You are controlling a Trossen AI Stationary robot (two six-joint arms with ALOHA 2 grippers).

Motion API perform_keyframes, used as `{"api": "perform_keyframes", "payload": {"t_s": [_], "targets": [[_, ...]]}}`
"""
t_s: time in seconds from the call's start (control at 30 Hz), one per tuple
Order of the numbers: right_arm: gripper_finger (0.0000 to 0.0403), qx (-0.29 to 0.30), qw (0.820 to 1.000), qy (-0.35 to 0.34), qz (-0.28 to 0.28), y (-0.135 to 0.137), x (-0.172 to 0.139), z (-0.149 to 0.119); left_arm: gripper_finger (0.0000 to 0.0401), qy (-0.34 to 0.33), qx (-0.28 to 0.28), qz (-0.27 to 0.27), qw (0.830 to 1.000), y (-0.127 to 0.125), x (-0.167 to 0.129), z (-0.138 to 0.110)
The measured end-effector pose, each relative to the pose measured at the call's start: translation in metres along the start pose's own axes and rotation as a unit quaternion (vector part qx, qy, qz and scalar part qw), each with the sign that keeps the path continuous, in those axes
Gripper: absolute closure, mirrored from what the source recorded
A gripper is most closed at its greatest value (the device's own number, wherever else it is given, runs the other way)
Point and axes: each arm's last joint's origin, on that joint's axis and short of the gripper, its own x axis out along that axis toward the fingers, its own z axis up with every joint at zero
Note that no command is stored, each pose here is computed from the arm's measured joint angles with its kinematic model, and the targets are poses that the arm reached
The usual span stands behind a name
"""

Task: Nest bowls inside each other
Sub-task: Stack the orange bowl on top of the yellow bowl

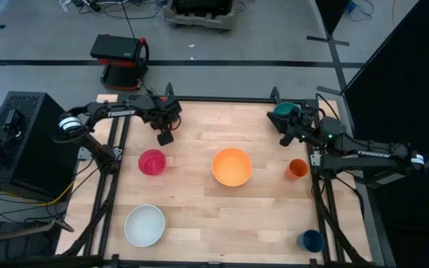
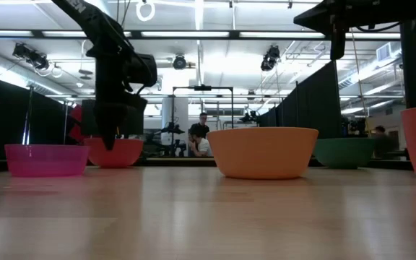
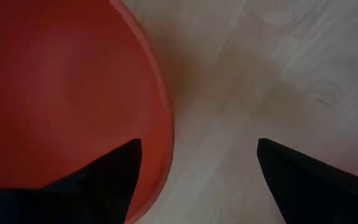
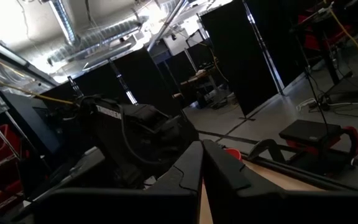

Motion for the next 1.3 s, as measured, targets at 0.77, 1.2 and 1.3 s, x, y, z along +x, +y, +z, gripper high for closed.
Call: {"api": "perform_keyframes", "payload": {"t_s": [0.77, 1.2, 1.3], "targets": [[0.0403, -0.006, 1.0, -0.001, -0.001, 0.0, 0.0, 0.0, 0.0399, -0.074, 0.084, -0.018, 0.993, -0.012, -0.054, 0.031], [0.0403, -0.02, 1.0, -0.006, -0.012, -0.002, 0.0, 0.001, 0.0401, -0.231, 0.297, -0.008, 0.926, -0.054, -0.183, 0.045], [0.0403, -0.022, 0.999, -0.012, -0.022, -0.005, 0.001, 0.003, 0.0401, -0.269, 0.361, -0.006, 0.893, -0.075, -0.202, 0.047]]}}
